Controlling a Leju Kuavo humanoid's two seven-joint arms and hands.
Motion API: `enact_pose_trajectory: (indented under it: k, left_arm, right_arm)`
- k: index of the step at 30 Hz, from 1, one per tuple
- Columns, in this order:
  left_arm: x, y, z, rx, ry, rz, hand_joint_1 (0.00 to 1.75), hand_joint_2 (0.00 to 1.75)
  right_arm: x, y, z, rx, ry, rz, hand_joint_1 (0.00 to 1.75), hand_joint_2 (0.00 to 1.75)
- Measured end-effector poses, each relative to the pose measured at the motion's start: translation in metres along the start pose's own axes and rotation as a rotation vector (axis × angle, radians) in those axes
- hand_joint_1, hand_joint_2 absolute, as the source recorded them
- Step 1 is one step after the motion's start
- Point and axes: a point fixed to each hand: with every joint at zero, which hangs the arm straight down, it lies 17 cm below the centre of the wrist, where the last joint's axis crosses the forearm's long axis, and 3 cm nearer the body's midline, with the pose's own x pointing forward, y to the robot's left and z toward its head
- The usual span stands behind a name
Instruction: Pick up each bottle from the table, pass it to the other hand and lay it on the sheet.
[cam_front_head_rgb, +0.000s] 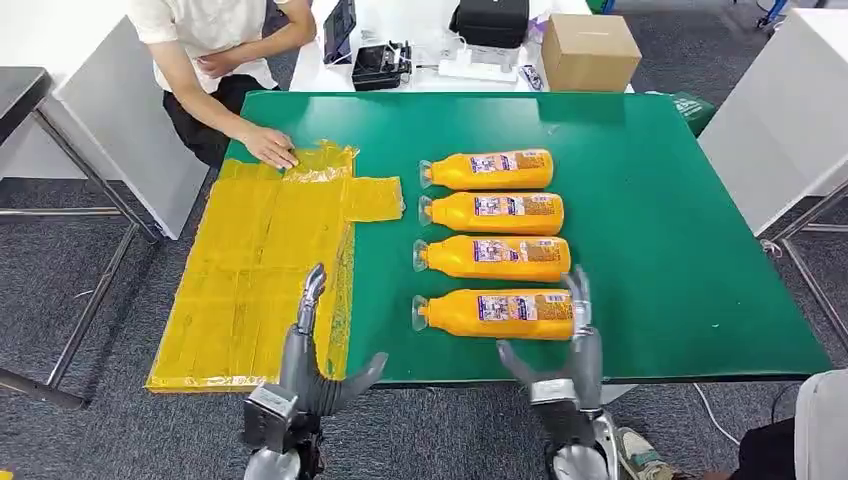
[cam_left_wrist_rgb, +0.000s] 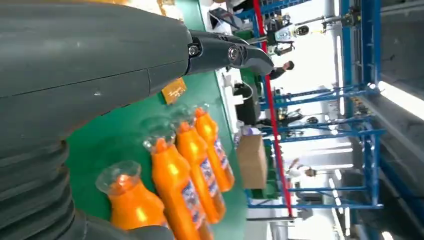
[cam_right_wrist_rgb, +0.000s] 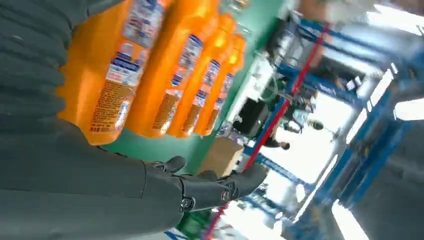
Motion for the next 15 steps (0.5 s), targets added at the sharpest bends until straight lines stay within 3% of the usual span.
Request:
enact_pose_trajectory:
  k: [6, 15]
  left_arm:
    - [-0.015, -0.004, -0.004, -0.033, 0.042, 0.004, 0.00, 1.75]
    - [-0.024, -0.007, -0.004, -0.050, 0.063, 0.003, 0.00, 1.75]
  right_arm:
    - [-0.050, 0.014, -0.003, 0.216, -0.001, 0.309, 0.00, 1.75]
    - [-0.081, 0.004, -0.008, 0.272, 0.008, 0.392, 0.00, 1.75]
